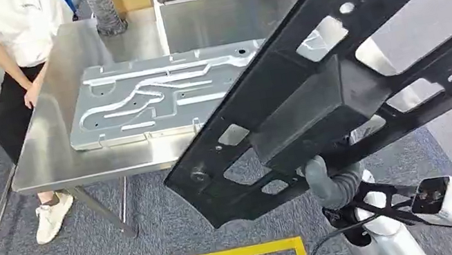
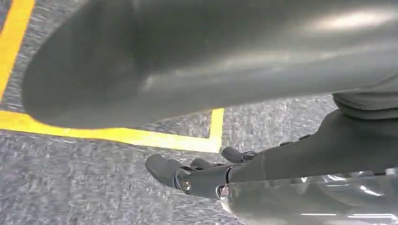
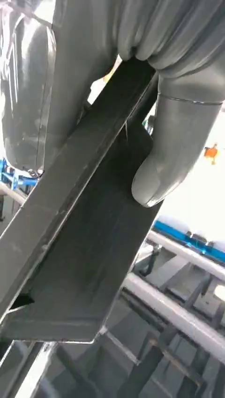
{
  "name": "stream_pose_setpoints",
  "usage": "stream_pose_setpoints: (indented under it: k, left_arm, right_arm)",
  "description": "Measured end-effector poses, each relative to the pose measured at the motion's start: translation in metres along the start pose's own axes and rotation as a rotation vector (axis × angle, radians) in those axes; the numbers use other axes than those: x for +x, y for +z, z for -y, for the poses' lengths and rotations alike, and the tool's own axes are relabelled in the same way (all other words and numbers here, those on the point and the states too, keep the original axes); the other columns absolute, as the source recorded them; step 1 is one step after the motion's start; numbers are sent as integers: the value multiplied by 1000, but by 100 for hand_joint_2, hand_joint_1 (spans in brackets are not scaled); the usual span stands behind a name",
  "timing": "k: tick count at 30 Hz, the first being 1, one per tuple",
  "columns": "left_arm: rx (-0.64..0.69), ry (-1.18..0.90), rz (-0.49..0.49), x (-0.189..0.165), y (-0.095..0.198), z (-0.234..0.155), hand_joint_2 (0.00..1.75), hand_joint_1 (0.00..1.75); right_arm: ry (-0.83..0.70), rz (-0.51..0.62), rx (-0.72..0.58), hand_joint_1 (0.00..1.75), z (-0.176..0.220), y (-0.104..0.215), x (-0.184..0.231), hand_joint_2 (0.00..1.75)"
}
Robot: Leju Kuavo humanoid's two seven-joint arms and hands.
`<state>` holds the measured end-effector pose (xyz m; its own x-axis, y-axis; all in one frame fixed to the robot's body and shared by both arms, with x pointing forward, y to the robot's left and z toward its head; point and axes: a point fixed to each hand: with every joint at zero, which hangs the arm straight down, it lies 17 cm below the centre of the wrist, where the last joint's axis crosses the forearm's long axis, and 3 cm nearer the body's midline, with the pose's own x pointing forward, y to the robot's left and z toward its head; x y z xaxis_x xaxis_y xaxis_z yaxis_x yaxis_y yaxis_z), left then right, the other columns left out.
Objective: Take the parts from the cabinet and place them on the table.
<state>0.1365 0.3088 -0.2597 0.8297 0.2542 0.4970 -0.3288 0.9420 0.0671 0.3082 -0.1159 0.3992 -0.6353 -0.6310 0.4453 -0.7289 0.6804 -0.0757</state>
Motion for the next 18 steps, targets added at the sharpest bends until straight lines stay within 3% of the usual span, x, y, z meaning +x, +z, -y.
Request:
stream_pose_setpoints:
  k: [13, 16, 18]
  left_arm:
    - [2, -16, 11, 1, -1, -9, 0, 0]
    - [5, -24, 26, 3, -1, -10, 0, 0]
    - [2, -24, 36, 5, -1, -9, 0, 0]
  right_arm:
    - [66, 27, -60, 175, 27, 2, 11, 175]
    - [209, 10, -114, 175, 48, 0, 10, 175]
    - [401, -7, -187, 175, 80, -4, 13, 175]
